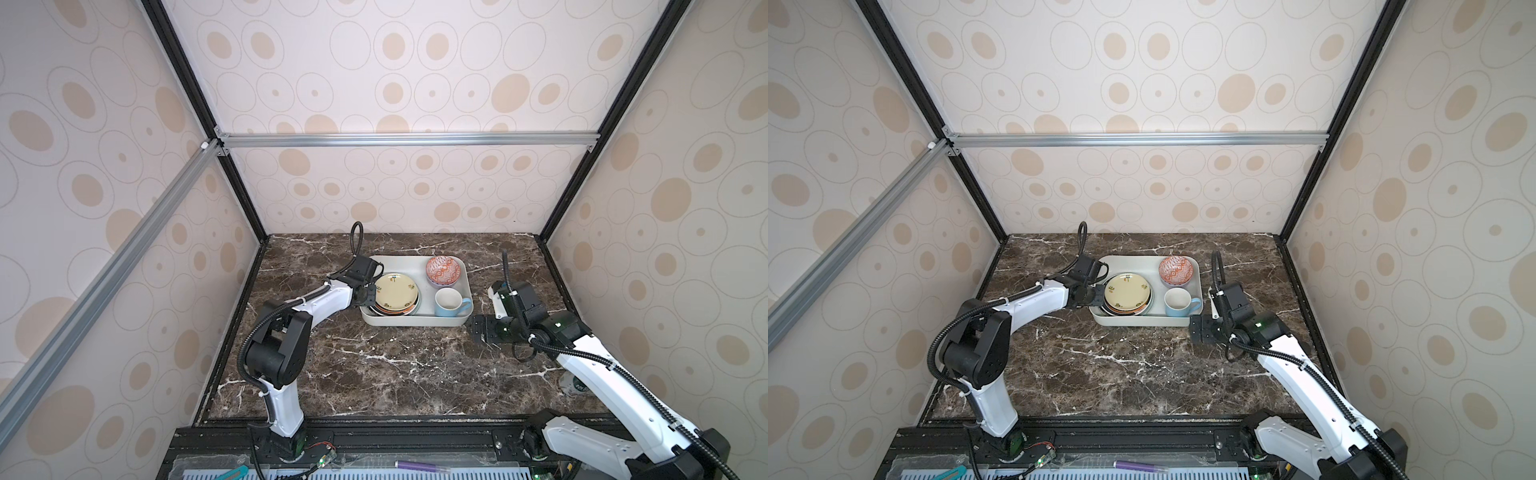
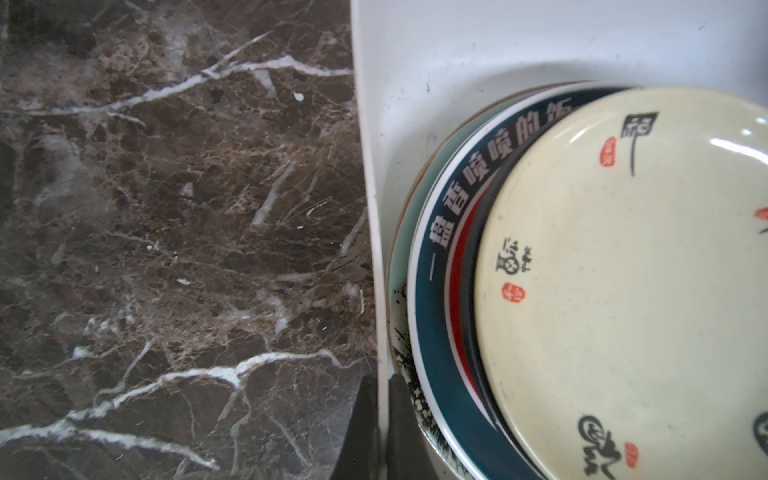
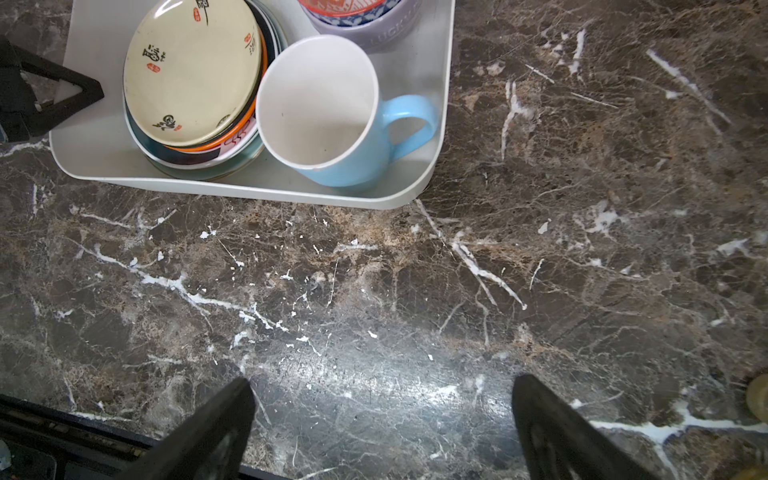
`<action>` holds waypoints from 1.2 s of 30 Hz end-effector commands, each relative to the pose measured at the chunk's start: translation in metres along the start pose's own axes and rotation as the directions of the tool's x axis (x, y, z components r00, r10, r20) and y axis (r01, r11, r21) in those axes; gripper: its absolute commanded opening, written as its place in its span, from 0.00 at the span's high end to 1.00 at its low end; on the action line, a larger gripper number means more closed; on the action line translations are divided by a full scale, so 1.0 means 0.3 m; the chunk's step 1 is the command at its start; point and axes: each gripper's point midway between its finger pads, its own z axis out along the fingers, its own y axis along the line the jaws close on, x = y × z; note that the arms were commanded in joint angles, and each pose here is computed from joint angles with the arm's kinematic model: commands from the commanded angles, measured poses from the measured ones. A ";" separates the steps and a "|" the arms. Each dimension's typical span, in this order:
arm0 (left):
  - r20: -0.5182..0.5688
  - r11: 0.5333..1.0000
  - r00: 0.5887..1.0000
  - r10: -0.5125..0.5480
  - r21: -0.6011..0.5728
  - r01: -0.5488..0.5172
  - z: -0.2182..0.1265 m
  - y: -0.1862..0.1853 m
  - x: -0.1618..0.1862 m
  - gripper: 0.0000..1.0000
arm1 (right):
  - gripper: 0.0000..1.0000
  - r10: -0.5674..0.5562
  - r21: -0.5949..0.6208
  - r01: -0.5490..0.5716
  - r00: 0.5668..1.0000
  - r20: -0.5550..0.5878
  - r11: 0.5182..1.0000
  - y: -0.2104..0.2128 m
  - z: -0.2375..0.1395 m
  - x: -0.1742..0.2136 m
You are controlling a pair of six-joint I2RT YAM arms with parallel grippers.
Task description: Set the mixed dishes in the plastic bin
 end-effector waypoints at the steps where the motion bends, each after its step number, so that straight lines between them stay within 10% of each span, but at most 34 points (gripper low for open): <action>1: 0.069 0.999 0.998 -0.008 -0.049 0.011 -0.081 0.066 -0.067 0.98 | 0.00 0.003 -0.014 -0.002 1.000 0.010 1.000 0.004 -0.021 -0.003; 5: 0.107 1.000 0.994 -0.009 -0.014 0.011 -0.119 0.053 -0.092 0.73 | 0.00 0.001 -0.044 0.000 1.000 0.021 0.999 0.017 -0.029 -0.001; 10: 0.198 1.000 0.980 -0.014 0.030 0.009 -0.232 0.050 -0.153 0.01 | 0.00 -0.018 -0.066 0.021 0.999 0.047 0.998 0.030 -0.040 -0.015; 20: 0.513 0.983 0.858 0.024 -0.170 0.074 -0.482 0.262 -0.191 0.01 | 0.00 -0.023 0.127 0.008 0.993 0.118 0.992 -0.124 0.010 -0.116; 29: 0.828 0.947 0.559 0.033 -0.205 0.247 -0.605 0.498 -0.017 0.01 | 0.00 -0.044 0.234 -0.034 0.946 0.321 0.972 -0.272 0.087 -0.197; 36: 0.837 0.931 0.547 0.024 -0.218 0.293 -0.513 0.574 0.109 0.01 | 0.00 -0.125 0.274 0.010 0.905 0.406 0.962 -0.299 0.177 -0.224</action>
